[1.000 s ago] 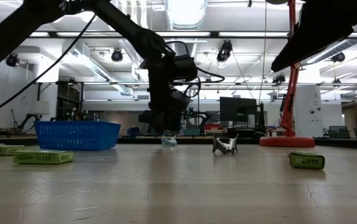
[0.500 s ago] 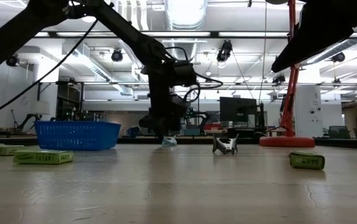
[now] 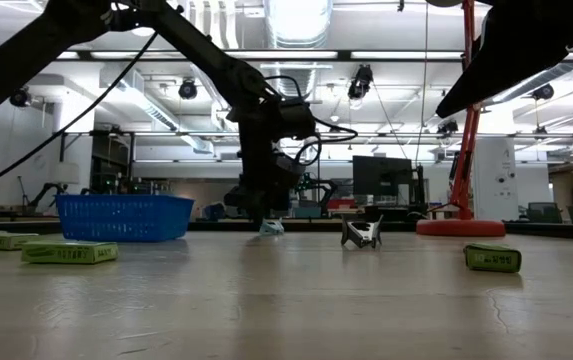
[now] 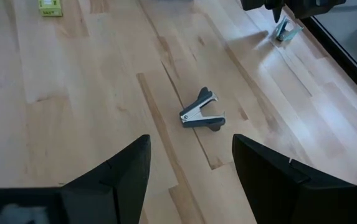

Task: Pick and place Stapler, Stapler remover, tape
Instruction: Put the sky blue staple remover into the blue bin

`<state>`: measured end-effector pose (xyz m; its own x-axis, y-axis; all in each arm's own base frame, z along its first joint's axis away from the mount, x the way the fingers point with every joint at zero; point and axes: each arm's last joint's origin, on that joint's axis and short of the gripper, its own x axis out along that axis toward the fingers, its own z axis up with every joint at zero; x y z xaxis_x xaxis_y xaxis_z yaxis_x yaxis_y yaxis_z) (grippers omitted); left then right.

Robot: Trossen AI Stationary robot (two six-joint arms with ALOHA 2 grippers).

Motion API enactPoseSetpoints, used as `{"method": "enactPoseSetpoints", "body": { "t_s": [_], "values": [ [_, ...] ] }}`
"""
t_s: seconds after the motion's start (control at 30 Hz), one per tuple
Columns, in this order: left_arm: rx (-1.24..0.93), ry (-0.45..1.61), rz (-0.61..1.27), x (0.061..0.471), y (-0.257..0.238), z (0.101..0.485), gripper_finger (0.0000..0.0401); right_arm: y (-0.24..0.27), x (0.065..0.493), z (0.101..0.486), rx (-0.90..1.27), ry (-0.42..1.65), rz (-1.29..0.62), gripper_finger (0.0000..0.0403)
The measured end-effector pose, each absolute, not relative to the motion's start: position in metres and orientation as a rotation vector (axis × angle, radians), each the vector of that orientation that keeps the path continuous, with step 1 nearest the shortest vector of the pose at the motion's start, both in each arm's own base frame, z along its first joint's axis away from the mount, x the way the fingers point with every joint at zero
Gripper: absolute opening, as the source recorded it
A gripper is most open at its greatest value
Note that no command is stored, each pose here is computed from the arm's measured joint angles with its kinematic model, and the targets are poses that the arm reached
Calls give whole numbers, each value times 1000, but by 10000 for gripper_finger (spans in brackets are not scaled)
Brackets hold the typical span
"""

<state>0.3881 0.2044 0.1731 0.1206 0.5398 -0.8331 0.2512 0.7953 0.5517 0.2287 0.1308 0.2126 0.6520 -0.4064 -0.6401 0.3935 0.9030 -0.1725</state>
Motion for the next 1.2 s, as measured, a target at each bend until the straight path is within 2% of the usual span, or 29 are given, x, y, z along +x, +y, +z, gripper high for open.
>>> {"method": "enactPoseSetpoints", "body": {
  "t_s": [0.13,0.53,0.87,1.03,1.2],
  "values": [
    [661,1460,224,387,207,173,139,131,229,213,-27,733,-452,219],
    [666,1471,185,385,206,169,10,131,229,213,-38,736,-447,219],
    [676,1590,235,381,198,176,4,131,229,213,-55,742,-439,219],
    [604,1635,241,381,184,198,2,131,229,213,-60,743,-437,219],
    [502,1603,272,371,158,238,2,131,229,213,-59,742,-437,219]
  ]
}}
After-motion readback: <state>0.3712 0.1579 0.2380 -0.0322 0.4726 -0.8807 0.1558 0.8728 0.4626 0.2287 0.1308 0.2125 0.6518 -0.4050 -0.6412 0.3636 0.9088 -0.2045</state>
